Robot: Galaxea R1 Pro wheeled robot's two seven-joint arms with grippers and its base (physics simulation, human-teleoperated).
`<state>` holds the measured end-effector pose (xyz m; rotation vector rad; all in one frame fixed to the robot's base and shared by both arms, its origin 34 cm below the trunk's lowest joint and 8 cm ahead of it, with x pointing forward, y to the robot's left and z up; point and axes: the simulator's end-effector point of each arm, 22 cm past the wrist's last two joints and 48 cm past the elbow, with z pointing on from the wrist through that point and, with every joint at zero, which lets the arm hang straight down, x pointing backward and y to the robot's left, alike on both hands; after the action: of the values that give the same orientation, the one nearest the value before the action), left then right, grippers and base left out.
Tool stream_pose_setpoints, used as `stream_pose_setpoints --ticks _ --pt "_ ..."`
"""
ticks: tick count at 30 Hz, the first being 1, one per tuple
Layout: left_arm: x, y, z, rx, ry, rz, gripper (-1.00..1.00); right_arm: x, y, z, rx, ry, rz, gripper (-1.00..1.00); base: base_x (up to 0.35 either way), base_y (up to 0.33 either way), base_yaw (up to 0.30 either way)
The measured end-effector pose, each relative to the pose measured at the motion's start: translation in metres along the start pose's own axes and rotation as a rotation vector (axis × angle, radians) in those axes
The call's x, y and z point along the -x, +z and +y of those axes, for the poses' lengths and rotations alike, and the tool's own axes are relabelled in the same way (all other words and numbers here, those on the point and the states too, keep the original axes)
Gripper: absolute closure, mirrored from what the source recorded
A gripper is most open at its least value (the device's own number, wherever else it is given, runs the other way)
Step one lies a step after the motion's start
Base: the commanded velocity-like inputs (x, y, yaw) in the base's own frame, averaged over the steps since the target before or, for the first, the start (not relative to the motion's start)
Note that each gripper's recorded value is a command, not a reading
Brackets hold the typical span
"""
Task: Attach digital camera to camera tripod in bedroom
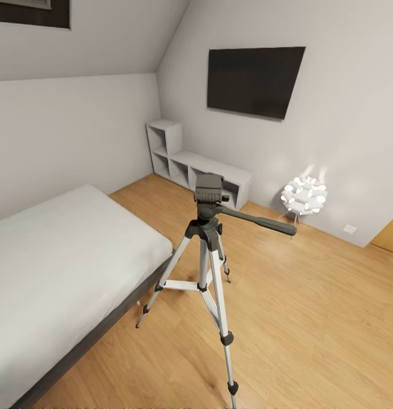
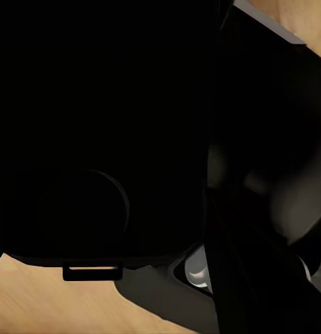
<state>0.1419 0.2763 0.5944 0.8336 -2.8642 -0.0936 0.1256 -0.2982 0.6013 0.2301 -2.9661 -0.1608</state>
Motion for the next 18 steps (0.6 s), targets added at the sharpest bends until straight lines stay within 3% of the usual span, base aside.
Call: stream_pose_setpoints --ticks 18 --pt "-0.0072 0.0019 0.0043 0.011 0.001 0.018 1.0 -0.0081 0.0016 0.0016 0.004 0.0 0.021 -1.0 0.0 0.0 0.0"
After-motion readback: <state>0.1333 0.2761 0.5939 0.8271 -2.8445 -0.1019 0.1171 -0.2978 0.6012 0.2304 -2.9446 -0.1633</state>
